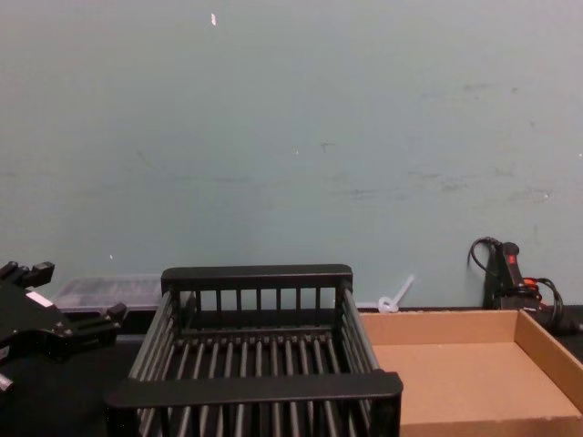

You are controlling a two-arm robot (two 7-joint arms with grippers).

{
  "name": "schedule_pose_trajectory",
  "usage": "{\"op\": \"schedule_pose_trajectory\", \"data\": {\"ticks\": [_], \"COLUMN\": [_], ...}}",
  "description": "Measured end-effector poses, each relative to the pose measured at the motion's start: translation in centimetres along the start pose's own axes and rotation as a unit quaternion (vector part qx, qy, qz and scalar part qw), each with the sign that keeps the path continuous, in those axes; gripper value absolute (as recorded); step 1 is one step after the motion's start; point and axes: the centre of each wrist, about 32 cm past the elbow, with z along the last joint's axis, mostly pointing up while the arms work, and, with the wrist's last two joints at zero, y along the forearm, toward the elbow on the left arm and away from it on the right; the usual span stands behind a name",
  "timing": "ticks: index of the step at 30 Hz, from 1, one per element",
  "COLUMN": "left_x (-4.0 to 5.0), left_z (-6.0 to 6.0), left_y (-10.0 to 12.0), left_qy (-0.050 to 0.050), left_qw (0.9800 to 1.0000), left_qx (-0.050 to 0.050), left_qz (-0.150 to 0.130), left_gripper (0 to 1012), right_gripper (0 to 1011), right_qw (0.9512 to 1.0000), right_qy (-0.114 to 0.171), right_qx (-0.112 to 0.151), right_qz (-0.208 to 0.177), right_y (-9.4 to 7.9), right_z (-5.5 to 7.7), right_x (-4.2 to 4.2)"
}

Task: Pick up the white tape and place it into the black box , Pick up the silver tape and place it into the brown box.

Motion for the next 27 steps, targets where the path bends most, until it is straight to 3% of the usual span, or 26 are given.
{"op": "schedule_pose_trajectory", "data": {"ticks": [20, 27], "left_x": [0.00, 0.00], "left_z": [0.00, 0.00], "left_y": [0.00, 0.00], "left_qy": [0.000, 0.000], "left_qw": [1.0000, 1.0000], "left_qx": [0.000, 0.000], "left_qz": [0.000, 0.000], "left_gripper": [1001, 1002], "right_gripper": [97, 97], "right_qw": [1.0000, 0.9998], "right_qy": [-0.004, -0.014], "right_qx": [0.002, 0.015], "right_qz": [0.000, -0.001], "right_y": [-0.14, -0.58], "right_z": [0.20, 0.79], "right_x": [-0.08, -0.26]}}
